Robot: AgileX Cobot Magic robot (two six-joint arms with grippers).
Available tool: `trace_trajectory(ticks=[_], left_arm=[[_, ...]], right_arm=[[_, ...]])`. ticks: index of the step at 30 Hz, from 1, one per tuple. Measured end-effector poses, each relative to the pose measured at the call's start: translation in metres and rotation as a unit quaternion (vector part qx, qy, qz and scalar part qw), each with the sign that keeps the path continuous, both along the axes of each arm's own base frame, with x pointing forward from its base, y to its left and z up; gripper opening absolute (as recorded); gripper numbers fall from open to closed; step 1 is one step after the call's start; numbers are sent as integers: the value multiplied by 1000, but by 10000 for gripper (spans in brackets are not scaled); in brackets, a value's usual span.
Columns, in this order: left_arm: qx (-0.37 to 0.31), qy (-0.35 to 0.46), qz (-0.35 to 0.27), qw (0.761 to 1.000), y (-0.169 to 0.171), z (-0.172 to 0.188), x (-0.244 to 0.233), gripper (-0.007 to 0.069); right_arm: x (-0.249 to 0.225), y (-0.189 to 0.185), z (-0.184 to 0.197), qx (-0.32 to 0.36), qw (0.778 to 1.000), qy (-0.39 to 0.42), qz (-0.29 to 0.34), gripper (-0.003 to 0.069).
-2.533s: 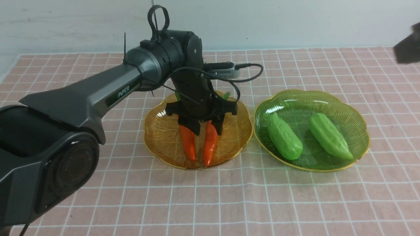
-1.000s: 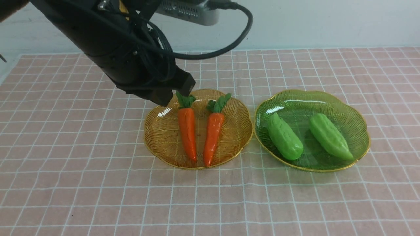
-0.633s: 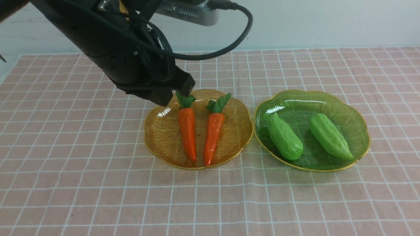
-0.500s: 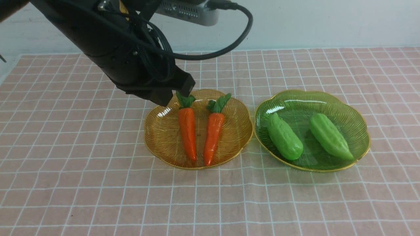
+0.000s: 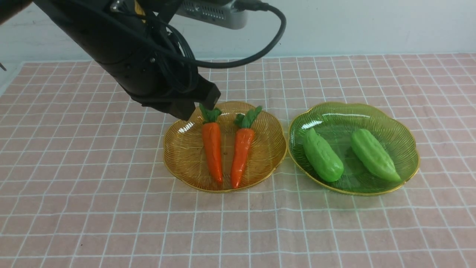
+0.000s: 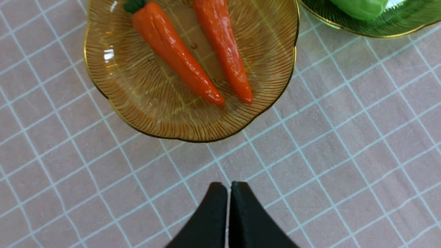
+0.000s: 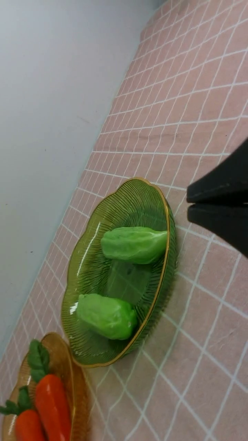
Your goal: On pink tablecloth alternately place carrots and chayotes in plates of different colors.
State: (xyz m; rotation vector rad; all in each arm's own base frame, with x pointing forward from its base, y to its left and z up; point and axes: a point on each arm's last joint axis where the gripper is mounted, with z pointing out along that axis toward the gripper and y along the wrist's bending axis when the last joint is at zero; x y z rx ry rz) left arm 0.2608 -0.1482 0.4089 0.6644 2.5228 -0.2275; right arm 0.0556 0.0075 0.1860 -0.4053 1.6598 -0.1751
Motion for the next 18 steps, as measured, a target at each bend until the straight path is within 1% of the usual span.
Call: trace_trajectory(ticks=[5, 8, 10, 14, 16, 18], left_arm=[[-28, -50, 1, 998, 21, 32, -37, -4], [-37, -61, 4, 997, 33, 36, -60, -4], [-44, -67, 8, 997, 47, 35, -85, -4], [-41, -57, 11, 997, 67, 14, -120, -4], [-40, -35, 25, 998, 78, -10, -141, -4], [-48, -29, 41, 998, 86, -25, -156, -4]], right_arm=[[0, -2, -3, -43, 999, 12, -2, -15], [0, -2, -4, -46, 999, 15, -3, -15], [0, -2, -4, -48, 999, 15, -3, -15], [0, -2, -4, -48, 999, 16, -3, -15], [-1, -2, -6, -49, 999, 23, -2, -15], [-1, -2, -7, -38, 999, 34, -4, -15]])
